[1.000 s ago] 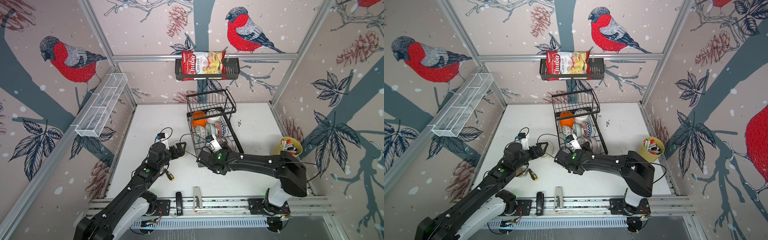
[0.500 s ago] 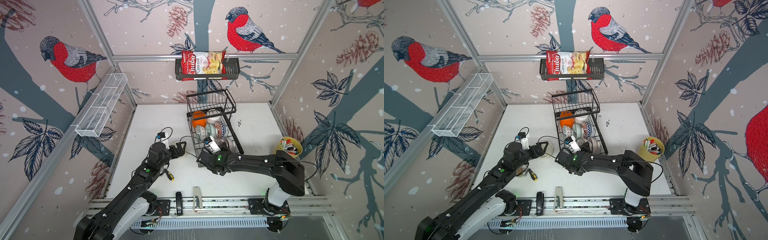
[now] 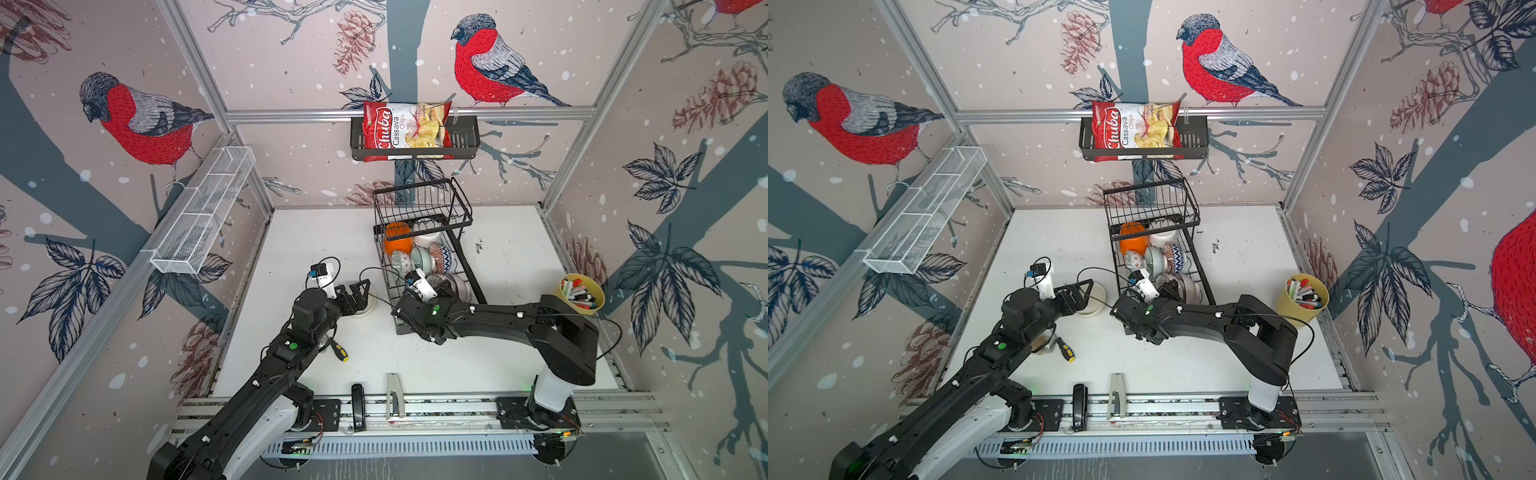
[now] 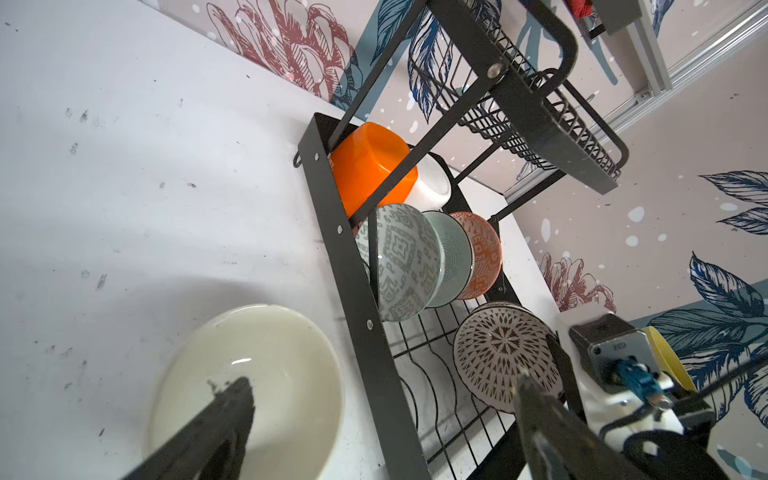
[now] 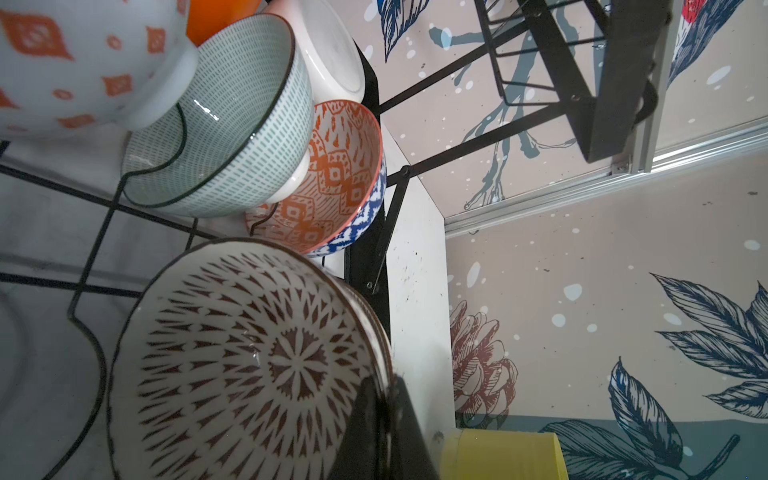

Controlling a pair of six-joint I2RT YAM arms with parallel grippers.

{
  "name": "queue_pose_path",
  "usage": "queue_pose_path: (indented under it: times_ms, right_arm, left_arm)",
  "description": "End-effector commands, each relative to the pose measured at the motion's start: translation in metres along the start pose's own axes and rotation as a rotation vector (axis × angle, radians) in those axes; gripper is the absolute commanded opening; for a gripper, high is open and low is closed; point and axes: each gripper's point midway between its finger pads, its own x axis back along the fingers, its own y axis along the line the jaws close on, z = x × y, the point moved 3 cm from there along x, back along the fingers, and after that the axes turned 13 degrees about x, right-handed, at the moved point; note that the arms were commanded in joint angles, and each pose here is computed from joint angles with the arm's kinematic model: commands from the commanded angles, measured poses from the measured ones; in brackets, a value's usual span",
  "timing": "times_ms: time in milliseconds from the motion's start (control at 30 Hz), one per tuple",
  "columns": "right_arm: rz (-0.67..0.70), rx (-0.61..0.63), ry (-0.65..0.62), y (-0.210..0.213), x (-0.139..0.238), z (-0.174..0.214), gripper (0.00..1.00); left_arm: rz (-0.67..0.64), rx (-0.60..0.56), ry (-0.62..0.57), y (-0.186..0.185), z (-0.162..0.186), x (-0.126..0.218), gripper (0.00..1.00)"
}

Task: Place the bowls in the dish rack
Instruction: 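Lower the maroon-patterned bowl into the rack's lower slots with the right gripper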

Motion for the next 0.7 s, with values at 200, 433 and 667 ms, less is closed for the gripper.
queue_pose_path:
  times_ms: [200, 433, 667]
  right_arm:
    - [0.076, 0.043, 0.008, -0.007, -0.007, -0.011, 0.00]
    - [0.078, 0.097, 0.014, 0.004, -0.012, -0.015, 0.00]
    - [0.070, 0.163, 0.004, 0.020, -0.008, -0.020, 0.00]
  left_arm:
    - [0.082, -0.046, -0.096, -0.014, -0.015, 0.002, 0.97]
    - [0.083, -0.048, -0.095, -0.012, -0.014, 0.000, 0.97]
    - [0.078, -0.042, -0.098, -0.007, -0.012, 0.000, 0.97]
